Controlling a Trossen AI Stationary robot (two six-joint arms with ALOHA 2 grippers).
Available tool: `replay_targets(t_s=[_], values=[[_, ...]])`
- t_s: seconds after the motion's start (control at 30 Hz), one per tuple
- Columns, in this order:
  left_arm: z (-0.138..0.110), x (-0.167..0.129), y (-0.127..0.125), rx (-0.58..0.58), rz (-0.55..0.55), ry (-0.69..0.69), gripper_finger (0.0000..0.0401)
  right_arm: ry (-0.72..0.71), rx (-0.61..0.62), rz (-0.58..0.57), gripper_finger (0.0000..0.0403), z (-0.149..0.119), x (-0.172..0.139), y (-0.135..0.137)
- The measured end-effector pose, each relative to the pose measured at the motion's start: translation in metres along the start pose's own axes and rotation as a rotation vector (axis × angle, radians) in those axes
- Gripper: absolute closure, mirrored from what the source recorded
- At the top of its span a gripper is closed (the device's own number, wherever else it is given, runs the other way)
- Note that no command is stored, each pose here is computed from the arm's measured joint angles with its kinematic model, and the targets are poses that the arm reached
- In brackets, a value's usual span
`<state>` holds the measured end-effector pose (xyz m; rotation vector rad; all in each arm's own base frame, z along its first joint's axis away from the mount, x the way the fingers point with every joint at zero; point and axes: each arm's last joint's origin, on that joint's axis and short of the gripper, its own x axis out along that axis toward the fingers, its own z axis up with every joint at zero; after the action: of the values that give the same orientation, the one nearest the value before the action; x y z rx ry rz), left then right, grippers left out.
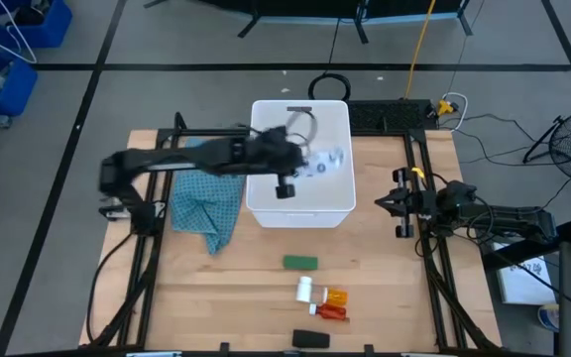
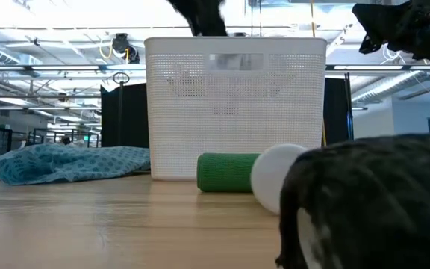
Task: Pick & place medical supplies in basket/bin
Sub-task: Put the white mailer bag into the white bin, then put the orange medicine bottle into the white bin
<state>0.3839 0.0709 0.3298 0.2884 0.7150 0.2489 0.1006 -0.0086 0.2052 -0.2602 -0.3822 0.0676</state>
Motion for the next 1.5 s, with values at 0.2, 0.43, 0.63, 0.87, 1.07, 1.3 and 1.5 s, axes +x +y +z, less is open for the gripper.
replay_targets(t_s=[0.2,0.43,0.63,0.87,1.07,1.3,1.5], values=[[-0.037,0.077,-0.01,0.002,-0.048,0.2,0.0401,0.028,-0.024,0.006,0.0403,-0.003,0.0,0.001],[-0.064,0.118,-0.03,0.028,-0.116,0.323,0.04,0.066,0.021,0.013,0.0403,-0.007,0.0,0.001],[-0.059,0.116,-0.033,0.04,-0.123,0.288,0.036,0.142,0.052,0.025,0.0403,-0.014,-0.001,0.003],[-0.038,0.095,-0.031,0.062,-0.061,0.192,0.0244,0.16,0.04,-0.008,0.0403,-0.015,-0.001,0.002],[-0.001,0.009,-0.015,0.149,0.1,0.08,0.0175,0.156,0.042,-0.003,0.0403,-0.015,-0.001,0.002],[-0.007,-0.101,-0.012,-0.002,0.118,0.139,0.0281,0.143,0.084,-0.008,0.0403,-0.014,0.0,0.002],[-0.057,-0.164,-0.033,-0.158,0.194,0.347,0.0386,0.144,0.129,-0.01,0.0403,-0.014,0.0,0.002]])
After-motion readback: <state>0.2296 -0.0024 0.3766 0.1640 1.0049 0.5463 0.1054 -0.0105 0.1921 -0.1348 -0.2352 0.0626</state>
